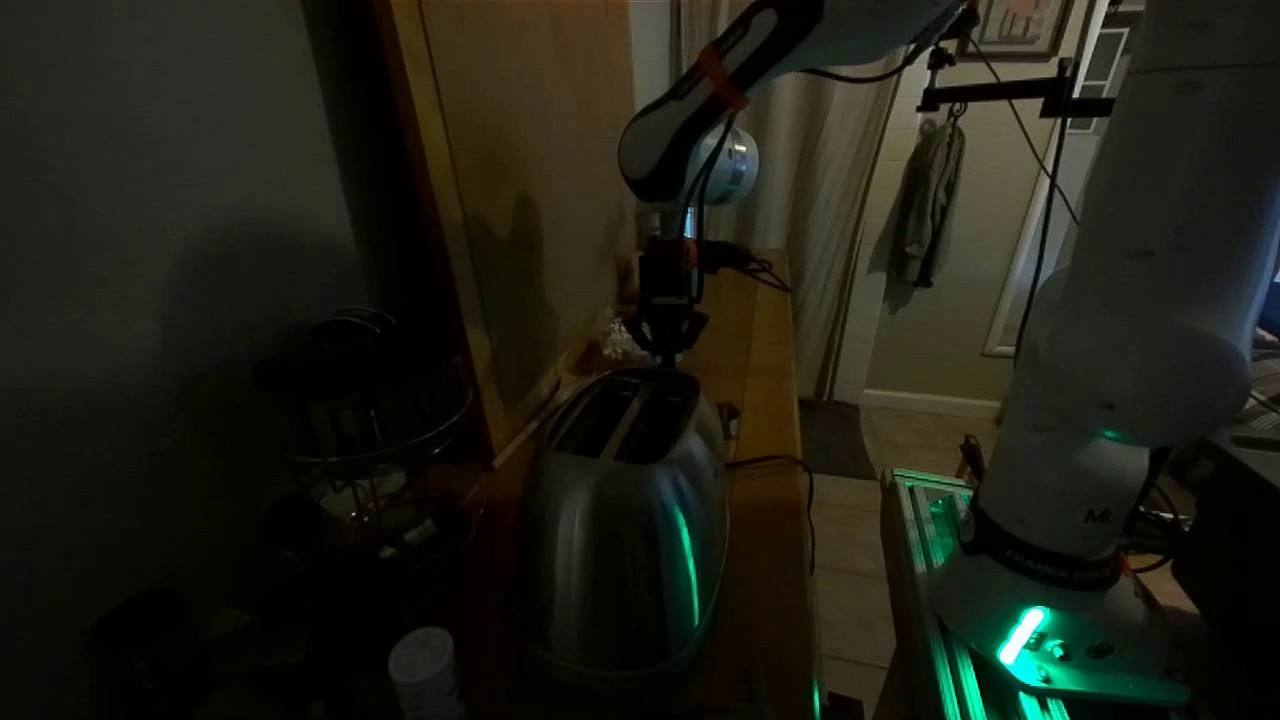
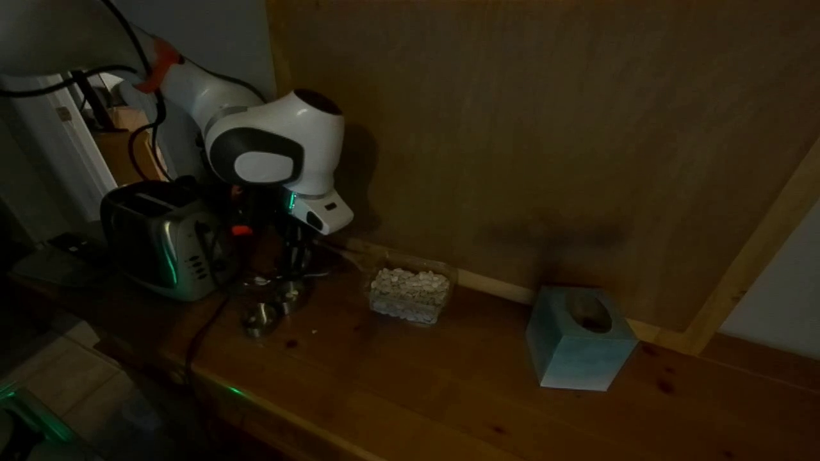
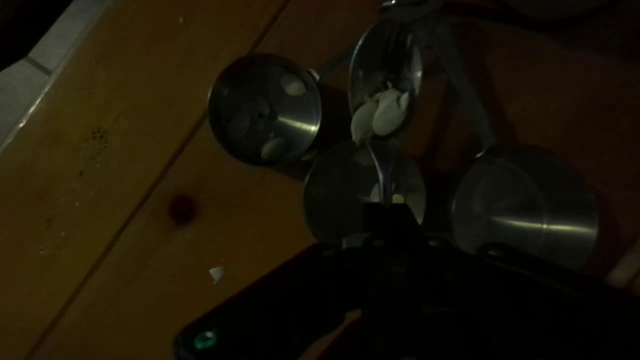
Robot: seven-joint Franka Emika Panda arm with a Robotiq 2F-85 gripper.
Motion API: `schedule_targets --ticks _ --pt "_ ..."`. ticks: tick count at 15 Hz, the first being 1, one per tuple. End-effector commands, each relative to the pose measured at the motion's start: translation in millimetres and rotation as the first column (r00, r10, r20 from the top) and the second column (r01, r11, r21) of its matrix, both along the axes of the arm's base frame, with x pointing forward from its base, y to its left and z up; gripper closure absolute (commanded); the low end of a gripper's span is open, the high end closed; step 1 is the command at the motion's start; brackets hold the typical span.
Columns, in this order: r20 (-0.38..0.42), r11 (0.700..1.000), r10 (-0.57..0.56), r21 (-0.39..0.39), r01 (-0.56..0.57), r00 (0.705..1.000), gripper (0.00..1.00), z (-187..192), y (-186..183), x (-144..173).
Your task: Put one white object on the silver spoon then lift the spoon and put the object in the silver bowl.
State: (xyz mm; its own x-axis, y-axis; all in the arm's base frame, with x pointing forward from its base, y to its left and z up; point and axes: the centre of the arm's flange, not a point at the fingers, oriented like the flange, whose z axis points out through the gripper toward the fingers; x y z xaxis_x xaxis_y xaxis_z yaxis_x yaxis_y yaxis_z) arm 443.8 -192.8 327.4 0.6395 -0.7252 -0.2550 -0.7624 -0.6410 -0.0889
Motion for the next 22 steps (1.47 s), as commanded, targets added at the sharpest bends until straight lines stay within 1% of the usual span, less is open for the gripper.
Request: schedule_targets --ticks 1,4,7,8,9,12,13,14,20,22 --pt "0.085 0.999 0.034 0.016 -0.036 0.996 0.98 11.1 13.9 0.5" --pt "0.164 1.000 0.012 -0.013 -0.010 0.986 0.98 13.0 12.0 12.1" --pt "0.241 0.999 0.003 -0.044 0.008 0.971 0.98 14.2 9.5 22.1" --pt "0.185 0.999 0.004 -0.046 0.004 0.983 0.93 16.8 5.2 21.9" --pt "0.202 0.999 0.004 -0.053 0.007 0.979 0.93 17.8 4.8 24.0" --pt "0.210 0.998 0.005 -0.056 0.007 0.978 0.93 18.0 5.4 25.3" --pt "0.211 0.998 0.005 -0.056 0.007 0.978 0.98 18.0 5.4 25.3" --pt "0.224 0.997 -0.008 -0.077 0.026 0.974 0.98 12.7 8.6 26.0" --pt "0.325 0.990 -0.047 -0.108 0.086 0.945 0.98 1.7 12.6 30.8" --pt "0.352 0.990 -0.061 -0.098 0.101 0.934 0.98 -1.0 14.7 29.4"
